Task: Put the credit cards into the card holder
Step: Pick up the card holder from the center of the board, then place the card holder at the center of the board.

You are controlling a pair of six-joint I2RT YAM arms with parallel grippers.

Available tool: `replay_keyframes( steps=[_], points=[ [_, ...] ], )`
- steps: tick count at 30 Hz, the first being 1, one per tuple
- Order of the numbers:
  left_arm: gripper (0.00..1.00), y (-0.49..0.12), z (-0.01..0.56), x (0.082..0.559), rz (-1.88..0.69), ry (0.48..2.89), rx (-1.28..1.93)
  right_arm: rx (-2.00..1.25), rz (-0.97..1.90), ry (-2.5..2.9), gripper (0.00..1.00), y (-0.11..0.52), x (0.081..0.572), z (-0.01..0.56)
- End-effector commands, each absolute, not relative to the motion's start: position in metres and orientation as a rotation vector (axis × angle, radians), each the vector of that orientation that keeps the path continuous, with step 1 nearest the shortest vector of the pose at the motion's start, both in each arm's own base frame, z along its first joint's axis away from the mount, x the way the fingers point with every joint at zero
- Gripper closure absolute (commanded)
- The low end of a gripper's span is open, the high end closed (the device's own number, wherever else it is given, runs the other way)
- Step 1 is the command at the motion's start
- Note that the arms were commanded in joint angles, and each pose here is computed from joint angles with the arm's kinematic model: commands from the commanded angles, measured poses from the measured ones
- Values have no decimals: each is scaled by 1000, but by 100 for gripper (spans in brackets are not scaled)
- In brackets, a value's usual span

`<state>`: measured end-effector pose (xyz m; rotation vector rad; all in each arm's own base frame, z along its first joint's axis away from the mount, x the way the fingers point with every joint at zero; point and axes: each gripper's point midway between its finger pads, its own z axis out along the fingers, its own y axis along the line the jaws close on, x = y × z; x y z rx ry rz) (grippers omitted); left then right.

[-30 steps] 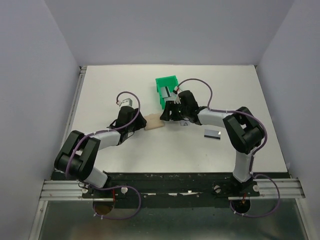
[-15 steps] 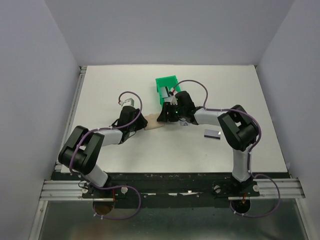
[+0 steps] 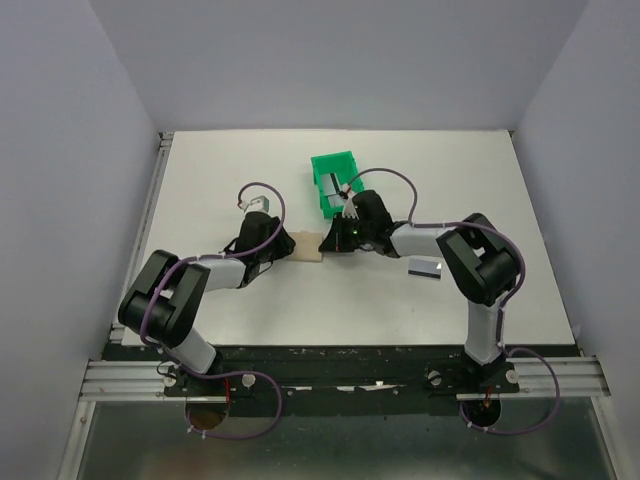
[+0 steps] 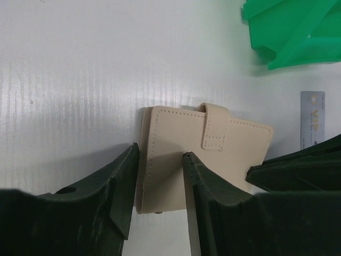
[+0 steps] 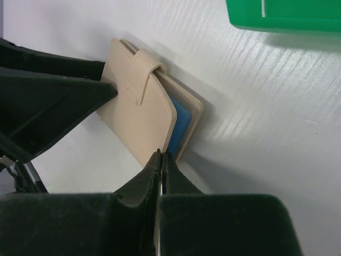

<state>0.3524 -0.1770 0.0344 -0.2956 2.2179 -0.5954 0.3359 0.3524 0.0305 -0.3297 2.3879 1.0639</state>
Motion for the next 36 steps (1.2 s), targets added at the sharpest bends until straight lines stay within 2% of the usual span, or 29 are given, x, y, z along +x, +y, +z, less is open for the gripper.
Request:
replay_keyframes(
  steps=[1,4,9,18,23,30,36],
  points=[
    [49,-182,40,343,-635,2232,-286,-354,1105,2306,99,355,328,62],
    [41,-180,61,344,-639,2190,-288,-343,1071,2284,100,346,325,74],
    [34,-171,100,344,-617,2112,-275,-344,948,2266,100,321,317,91],
    [33,-160,138,333,-592,2050,-248,-406,384,2433,100,233,292,112],
    [33,-156,144,326,-583,2047,-233,-457,120,2599,100,188,255,110],
    [33,-155,146,318,-586,2052,-212,-432,-120,2726,100,142,216,115],
    [33,-151,147,315,-569,2051,-205,-452,-213,2734,100,134,203,135]
  ],
)
